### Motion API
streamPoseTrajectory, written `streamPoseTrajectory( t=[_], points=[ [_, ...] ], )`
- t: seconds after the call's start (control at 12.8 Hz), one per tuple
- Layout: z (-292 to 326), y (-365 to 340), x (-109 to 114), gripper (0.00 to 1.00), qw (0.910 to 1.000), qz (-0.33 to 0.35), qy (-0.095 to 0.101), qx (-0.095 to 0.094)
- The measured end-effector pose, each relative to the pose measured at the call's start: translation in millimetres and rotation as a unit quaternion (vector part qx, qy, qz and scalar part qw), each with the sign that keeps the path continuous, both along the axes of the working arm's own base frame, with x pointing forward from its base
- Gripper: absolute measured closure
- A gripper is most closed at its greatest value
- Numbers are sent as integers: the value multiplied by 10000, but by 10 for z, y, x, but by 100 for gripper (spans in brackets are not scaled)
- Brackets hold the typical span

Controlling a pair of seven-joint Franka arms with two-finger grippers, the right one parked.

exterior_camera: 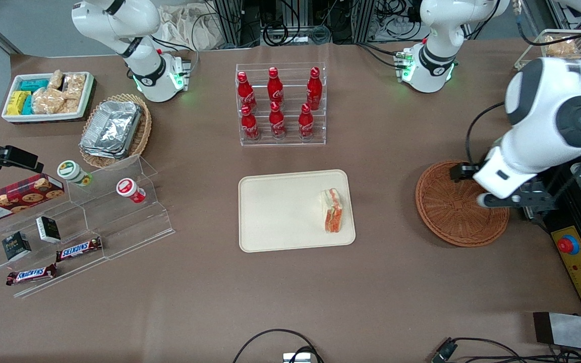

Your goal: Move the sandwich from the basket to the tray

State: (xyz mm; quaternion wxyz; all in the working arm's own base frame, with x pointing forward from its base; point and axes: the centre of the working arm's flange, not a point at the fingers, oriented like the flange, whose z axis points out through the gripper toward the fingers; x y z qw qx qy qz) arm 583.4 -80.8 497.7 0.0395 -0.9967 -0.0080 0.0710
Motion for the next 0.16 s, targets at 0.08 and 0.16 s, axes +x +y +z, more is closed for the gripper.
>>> streamPoseTrajectory(
  t=[0.08, 0.16],
  points=[
    [145, 36, 38, 0, 10000, 45, -9, -24],
    [263, 41, 76, 0, 10000, 58, -34, -49]
  ],
)
